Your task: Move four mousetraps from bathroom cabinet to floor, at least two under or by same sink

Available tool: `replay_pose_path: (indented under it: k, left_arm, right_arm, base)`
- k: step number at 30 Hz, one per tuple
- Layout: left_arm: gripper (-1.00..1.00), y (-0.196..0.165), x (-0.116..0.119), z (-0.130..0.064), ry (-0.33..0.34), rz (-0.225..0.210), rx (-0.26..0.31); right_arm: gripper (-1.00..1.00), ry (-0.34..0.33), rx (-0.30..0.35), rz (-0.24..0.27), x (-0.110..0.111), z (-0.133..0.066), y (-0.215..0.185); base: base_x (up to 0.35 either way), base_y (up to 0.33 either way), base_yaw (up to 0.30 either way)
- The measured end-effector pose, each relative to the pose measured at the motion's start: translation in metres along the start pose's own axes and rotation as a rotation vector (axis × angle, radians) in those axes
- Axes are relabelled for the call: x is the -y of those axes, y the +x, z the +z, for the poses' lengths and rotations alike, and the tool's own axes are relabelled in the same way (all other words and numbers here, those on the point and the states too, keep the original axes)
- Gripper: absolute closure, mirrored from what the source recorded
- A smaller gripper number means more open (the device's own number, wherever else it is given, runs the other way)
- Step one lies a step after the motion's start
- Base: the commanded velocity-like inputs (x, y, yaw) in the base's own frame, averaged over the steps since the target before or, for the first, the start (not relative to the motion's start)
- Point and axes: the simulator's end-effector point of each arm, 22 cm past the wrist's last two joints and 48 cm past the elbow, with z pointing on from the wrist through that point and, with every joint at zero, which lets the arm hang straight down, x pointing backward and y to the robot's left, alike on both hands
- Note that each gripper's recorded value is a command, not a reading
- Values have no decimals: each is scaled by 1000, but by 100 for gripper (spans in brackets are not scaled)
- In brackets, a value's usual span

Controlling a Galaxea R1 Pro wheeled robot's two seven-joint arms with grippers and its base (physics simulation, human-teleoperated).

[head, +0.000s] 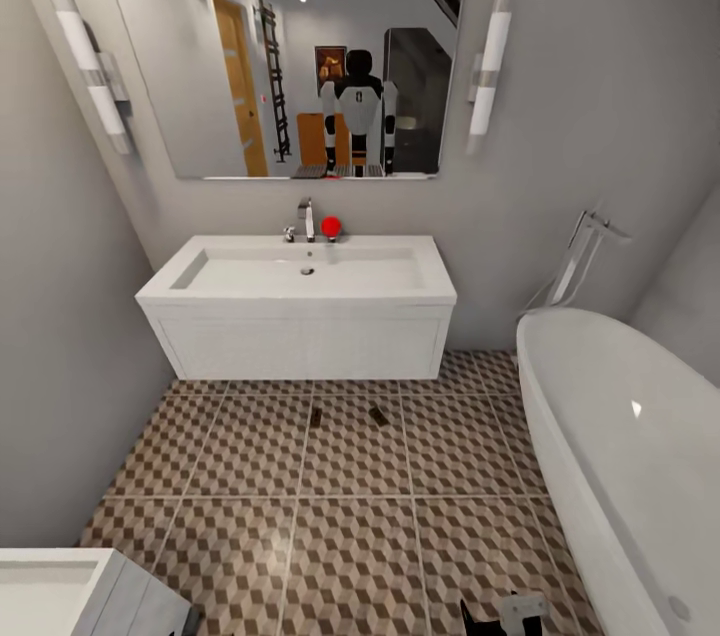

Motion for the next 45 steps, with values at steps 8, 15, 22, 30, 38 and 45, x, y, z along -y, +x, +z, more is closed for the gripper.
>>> replay_pose_path:
  k: [8,15,22,30,38,45]
  left_arm:
    - [-100,-6,-1,1,-2,-2,13]
    - [-100,-10,-2,2,-4,-3,23]
    - [-100,-15,-2,2,-6,-5,34]
    - [-100,-20,-3,3,-8,-6,47]
    - [-100,-26,-4,4,-11,-8,60]
    - [-100,-30,-5,4,-12,-10,71]
  right_arm:
    - [-100,2,13,-1,1,0,-6]
    - [-100,2,25,-1,1,0,-12]
    - [-100,3,36,-1,1,0,-17]
    - [-100,5,49,-3,2,-1,-23]
    - [-100,6,62,-3,3,-1,-29]
    - [-100,8,73,-4,4,-2,-35]
  base:
    - [0,0,0]
    - [0,0,0]
    - [0,0,0]
    - [0,0,0]
    - [0,0,0]
    - [0,0,0]
